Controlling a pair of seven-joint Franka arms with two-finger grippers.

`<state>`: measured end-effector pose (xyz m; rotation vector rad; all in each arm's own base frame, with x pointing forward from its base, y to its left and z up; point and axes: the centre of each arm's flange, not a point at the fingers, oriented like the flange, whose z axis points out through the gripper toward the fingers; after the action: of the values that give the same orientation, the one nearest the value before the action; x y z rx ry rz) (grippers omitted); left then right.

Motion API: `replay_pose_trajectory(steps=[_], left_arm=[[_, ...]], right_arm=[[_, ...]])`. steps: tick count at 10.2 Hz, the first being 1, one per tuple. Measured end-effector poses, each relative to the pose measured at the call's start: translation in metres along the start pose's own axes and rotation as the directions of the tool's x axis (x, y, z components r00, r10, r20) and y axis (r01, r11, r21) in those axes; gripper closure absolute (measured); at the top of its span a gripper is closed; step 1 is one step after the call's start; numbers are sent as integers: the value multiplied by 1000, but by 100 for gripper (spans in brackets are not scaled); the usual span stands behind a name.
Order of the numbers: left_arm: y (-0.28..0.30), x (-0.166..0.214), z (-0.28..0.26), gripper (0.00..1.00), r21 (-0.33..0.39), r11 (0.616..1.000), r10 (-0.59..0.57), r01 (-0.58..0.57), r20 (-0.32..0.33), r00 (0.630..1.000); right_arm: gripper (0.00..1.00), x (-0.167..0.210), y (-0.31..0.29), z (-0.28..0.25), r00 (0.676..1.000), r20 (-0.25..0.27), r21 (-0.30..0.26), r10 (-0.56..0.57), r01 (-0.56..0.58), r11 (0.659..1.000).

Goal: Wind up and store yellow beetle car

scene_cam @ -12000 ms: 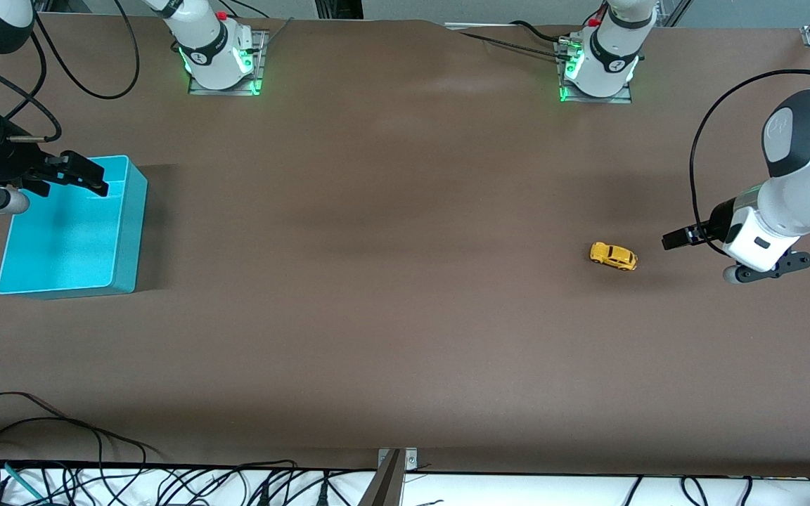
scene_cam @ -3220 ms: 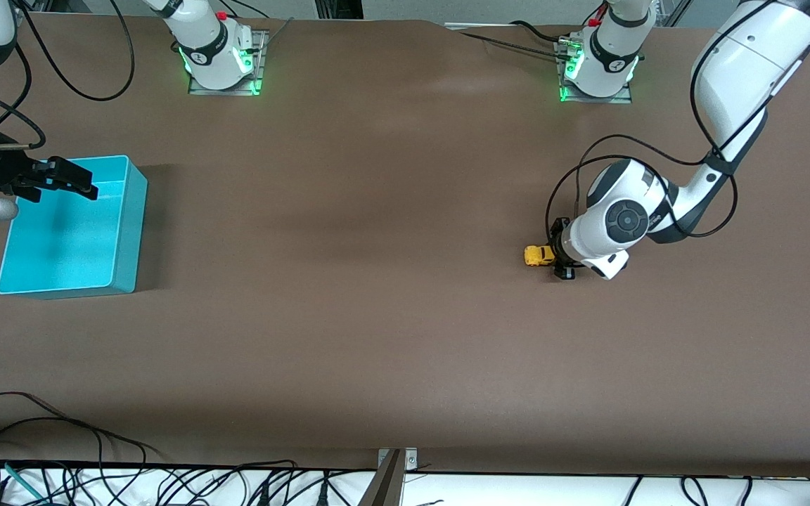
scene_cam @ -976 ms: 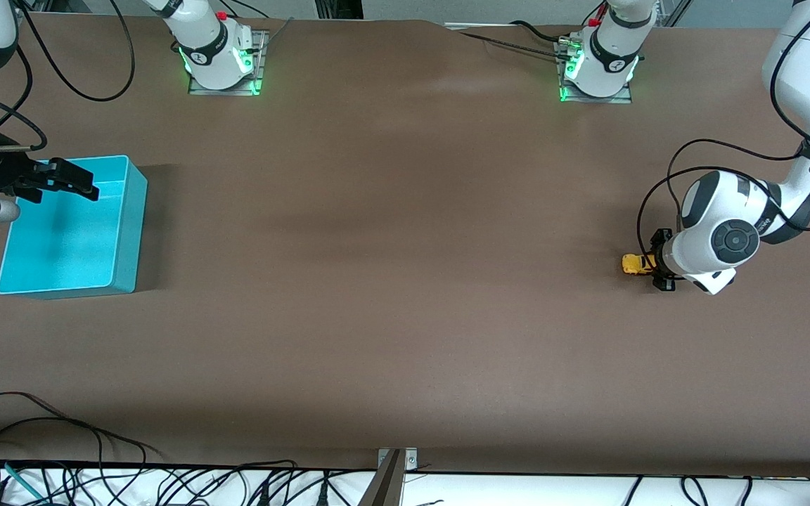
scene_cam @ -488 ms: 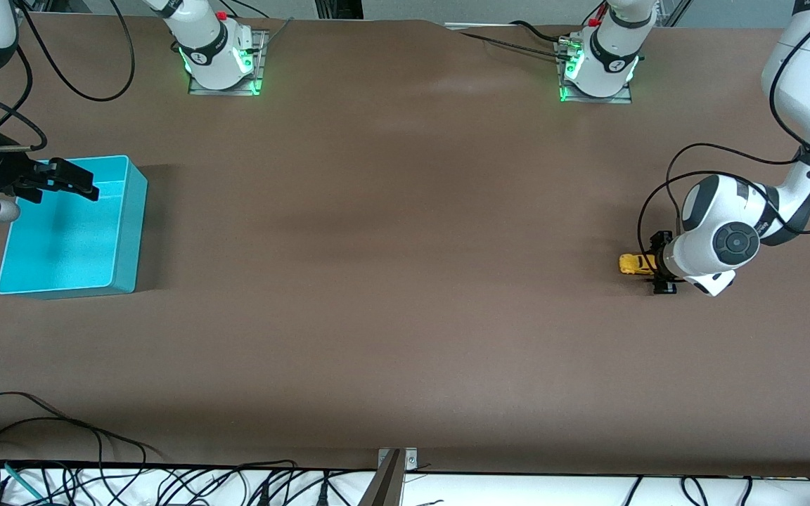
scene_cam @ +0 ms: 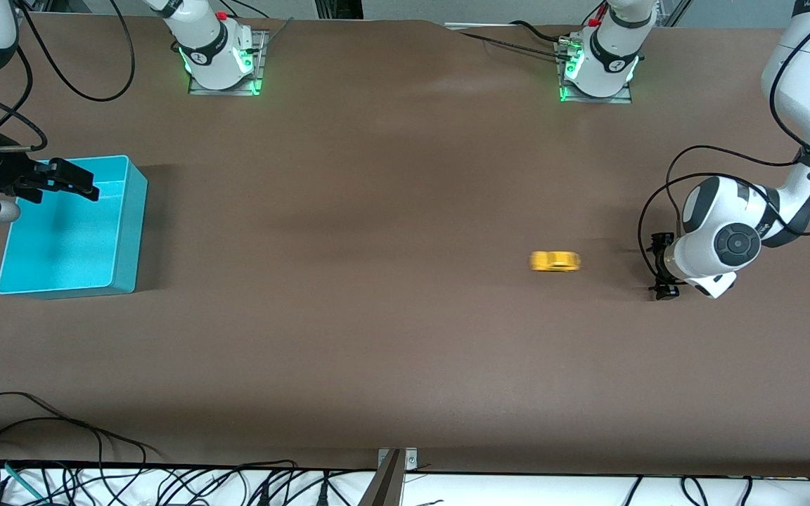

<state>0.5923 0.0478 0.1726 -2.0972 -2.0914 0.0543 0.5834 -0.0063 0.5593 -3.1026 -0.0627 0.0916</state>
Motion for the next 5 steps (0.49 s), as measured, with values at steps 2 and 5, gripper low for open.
replay_pose_trajectory(steps=[2, 5], left_arm=[[4, -4, -22, 0, -30, 995, 97, -98, -11, 995], [4, -2, -86, 0, -76, 946, 315, -314, 7, 949]], right_arm=[[0, 0, 0, 0, 1000, 0, 0, 0, 0, 1000], [0, 0, 0, 1, 1000, 2, 0, 0, 0, 1000]])
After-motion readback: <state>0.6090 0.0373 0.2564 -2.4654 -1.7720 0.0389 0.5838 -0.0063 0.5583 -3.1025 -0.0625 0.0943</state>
